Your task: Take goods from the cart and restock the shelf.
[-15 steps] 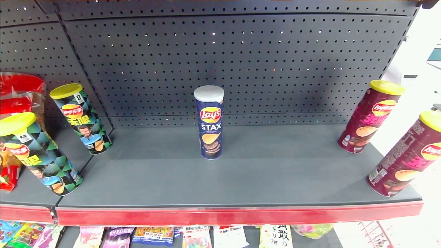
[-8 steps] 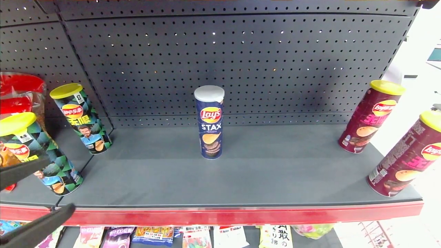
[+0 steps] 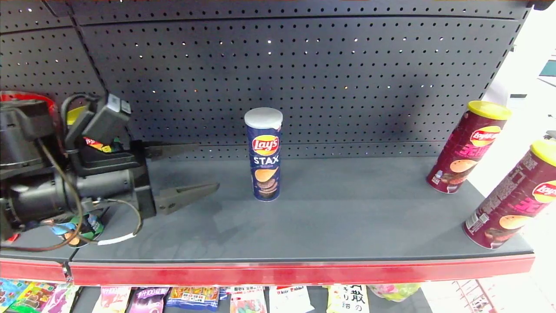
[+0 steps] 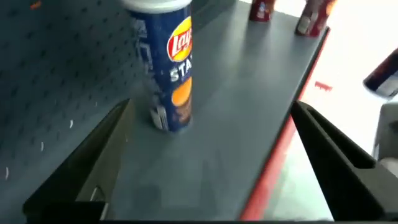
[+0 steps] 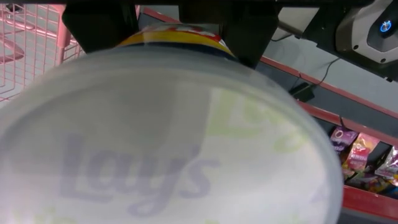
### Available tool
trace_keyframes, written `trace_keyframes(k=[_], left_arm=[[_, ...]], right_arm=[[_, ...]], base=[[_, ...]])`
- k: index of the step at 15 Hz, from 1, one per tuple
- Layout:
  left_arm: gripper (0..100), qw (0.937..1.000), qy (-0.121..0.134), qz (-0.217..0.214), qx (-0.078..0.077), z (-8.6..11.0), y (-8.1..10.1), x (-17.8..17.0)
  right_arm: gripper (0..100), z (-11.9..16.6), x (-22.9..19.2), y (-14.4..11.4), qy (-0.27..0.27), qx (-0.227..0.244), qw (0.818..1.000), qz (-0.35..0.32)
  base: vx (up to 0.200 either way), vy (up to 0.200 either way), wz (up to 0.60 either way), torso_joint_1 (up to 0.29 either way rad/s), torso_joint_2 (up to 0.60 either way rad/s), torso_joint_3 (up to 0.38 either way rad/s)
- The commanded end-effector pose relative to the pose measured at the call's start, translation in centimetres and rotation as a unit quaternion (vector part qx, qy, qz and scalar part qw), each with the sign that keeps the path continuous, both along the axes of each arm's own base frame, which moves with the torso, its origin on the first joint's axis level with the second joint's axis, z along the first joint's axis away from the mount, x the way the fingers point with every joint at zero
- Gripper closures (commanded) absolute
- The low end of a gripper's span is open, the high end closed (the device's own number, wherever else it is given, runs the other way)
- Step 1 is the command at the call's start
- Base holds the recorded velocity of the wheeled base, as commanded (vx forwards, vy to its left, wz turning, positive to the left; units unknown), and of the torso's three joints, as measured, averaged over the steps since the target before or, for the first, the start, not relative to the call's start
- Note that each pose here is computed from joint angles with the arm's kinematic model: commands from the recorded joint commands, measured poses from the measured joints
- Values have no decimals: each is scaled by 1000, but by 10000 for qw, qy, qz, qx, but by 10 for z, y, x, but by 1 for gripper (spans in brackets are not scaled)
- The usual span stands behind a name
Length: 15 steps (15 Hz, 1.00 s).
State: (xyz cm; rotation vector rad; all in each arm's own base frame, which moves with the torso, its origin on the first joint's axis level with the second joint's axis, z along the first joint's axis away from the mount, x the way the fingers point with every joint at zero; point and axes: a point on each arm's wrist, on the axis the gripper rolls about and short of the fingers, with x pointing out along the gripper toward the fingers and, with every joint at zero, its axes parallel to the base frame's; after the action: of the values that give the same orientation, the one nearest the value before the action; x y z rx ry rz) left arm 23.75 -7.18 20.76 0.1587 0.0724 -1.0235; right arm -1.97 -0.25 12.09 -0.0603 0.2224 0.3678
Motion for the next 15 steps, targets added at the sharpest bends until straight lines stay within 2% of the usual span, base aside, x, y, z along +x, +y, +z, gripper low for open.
trace_keyframes(k=[1,3,8,11,12,15], left_arm=[[0,9990,113,-382,188,-23,-20,47],[0,9988,97,-437,194,-25,-28,63],[0,9990,-136,-402,142,-20,-38,97],[0,9989,-162,-415,130,-21,-43,106],[0,9991,-99,-394,81,-20,-45,111],[0,9994,-119,-326,17,-18,-55,121]], right_arm=[[100,0,0,0,9,-1,10000,4],[100,0,0,0,12,4,10000,-5],[100,1,0,0,-4,5,10000,-28],[100,1,0,0,-6,-4,10000,-65],[100,0,0,0,8,-8,10000,-65],[100,1,0,0,8,-8,10000,-65]], base=[[0,0,0,0,0,0],[0,0,0,0,0,0],[0,0,0,0,0,0],[0,0,0,0,0,0],[0,0,0,0,0,0],[0,0,0,0,0,0]])
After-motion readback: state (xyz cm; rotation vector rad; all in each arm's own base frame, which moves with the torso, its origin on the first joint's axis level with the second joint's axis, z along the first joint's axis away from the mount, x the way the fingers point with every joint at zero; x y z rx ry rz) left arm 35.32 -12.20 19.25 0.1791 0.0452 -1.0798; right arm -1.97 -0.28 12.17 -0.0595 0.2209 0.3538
